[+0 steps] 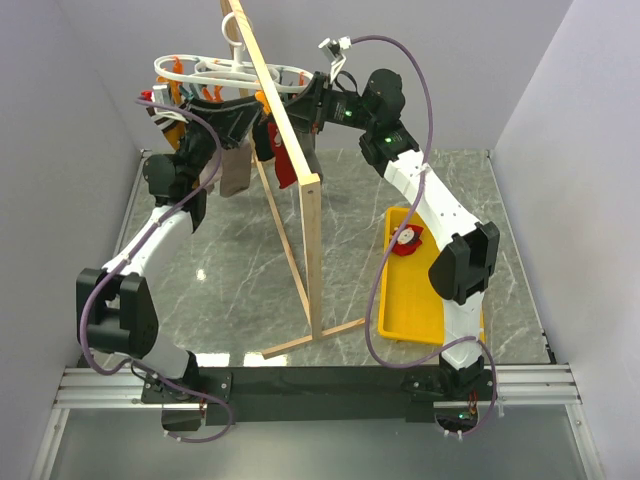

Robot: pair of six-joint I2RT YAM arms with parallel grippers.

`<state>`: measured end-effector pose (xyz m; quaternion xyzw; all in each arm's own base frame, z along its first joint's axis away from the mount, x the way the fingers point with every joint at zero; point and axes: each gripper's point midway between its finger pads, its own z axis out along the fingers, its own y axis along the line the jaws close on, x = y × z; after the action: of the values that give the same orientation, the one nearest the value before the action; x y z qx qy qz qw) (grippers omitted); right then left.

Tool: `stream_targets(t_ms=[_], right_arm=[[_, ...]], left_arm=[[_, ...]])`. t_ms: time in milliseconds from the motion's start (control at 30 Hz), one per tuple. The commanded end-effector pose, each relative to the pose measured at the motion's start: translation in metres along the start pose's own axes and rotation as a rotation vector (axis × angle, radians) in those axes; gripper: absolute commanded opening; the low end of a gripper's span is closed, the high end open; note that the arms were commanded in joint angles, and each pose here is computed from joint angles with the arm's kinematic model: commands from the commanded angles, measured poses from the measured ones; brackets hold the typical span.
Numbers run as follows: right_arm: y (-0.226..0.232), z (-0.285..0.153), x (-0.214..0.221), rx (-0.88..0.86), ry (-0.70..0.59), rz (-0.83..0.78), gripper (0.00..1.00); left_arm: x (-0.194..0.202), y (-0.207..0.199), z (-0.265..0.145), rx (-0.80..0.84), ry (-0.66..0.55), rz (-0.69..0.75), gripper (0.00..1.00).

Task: Clip the socks to the hanger
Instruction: Open the clamp at the hanger.

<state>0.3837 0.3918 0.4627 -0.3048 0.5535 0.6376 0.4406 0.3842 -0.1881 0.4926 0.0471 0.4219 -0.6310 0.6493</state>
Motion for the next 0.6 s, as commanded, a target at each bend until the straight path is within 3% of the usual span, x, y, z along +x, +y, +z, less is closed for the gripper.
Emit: stream_targets(t_ms=[0, 333, 567], right_arm=[[0.04, 0.002, -0.024, -0.117, -0.031, -0.033, 0.01], [0.047, 0.003, -0.031, -0.12, -0.036, 0.09, 0.0], [0.045, 0.002, -0.027, -0.125, -0.03, 0.145, 0.0]], left_arm=[[-0.01, -0.004, 0.004, -0.072, -0.041, -0.039, 0.73], [-0.011, 0.006, 0.002, -0.277, -0.045, -0.033, 0.73], [-0.011, -0.011, 0.007, -0.167, -0.048, -0.023, 0.74]])
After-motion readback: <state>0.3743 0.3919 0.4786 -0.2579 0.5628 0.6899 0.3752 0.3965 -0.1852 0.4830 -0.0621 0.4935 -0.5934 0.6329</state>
